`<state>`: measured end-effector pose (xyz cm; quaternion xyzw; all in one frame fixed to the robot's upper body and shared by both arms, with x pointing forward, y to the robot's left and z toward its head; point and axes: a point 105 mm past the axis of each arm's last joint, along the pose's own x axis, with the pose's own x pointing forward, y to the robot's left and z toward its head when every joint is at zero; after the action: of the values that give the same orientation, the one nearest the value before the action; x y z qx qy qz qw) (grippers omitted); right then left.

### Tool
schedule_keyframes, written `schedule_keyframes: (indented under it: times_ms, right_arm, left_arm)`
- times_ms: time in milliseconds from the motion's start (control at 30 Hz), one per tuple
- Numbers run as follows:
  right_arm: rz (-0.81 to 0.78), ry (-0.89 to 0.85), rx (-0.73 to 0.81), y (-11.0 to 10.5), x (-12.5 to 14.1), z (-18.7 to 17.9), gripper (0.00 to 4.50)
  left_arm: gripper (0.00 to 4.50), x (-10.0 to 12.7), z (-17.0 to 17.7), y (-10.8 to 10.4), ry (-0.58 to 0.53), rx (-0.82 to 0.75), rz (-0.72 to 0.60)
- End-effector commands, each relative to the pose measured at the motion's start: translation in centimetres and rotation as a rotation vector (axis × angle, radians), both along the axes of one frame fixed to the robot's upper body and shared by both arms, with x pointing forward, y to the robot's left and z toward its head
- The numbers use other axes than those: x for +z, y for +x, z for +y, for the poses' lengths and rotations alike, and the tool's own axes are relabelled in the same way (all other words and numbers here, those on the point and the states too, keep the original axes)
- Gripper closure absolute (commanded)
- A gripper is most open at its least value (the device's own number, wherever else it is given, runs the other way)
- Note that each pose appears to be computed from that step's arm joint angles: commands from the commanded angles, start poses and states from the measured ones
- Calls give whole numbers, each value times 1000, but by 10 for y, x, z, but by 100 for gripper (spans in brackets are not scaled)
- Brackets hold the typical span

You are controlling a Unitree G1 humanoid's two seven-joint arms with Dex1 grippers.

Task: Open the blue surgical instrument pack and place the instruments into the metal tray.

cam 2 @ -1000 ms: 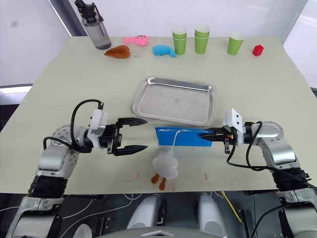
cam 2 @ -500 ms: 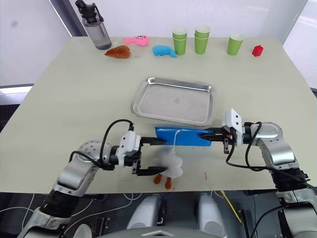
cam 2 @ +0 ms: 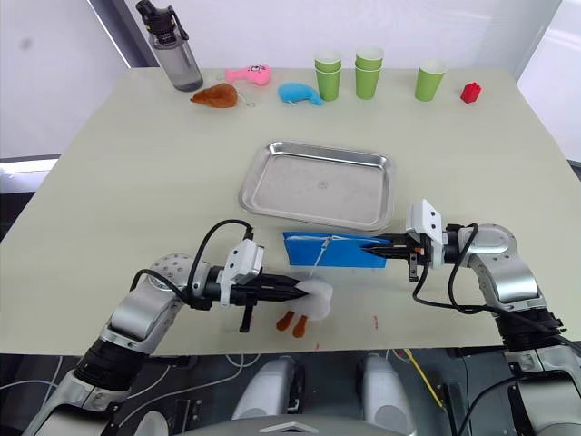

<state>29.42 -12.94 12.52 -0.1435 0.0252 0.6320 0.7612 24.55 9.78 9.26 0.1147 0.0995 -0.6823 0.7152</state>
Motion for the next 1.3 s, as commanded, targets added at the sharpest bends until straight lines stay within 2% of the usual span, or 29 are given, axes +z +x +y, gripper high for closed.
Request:
schedule_keyframes:
  times_ms: [33,267,433,600,967,1167,1300]
  right_arm:
    - [-26,6,-12,2,4,-1,450]
    - [-22,3,-7,2,4,-1,450]
    - [-23,6,-5,4,5,-1,450]
    - [-19,9,3,4,3,1,450]
    - [-16,8,7,3,3,1,450]
    - [-17,8,0,3,3,0,450]
    - [-17,10,-4,2,3,0,450]
  left_arm:
    - [444,16,11,0,-54,11,7]
    - [444,40,39,14,-68,83,-98]
    - [444,55,70,33,-25,189,-183]
    - [444,63,91,39,-3,237,-195]
    - [444,52,121,48,97,329,-215]
    - [444,41,137,50,117,403,-189]
    - [444,34,134,46,111,390,-160]
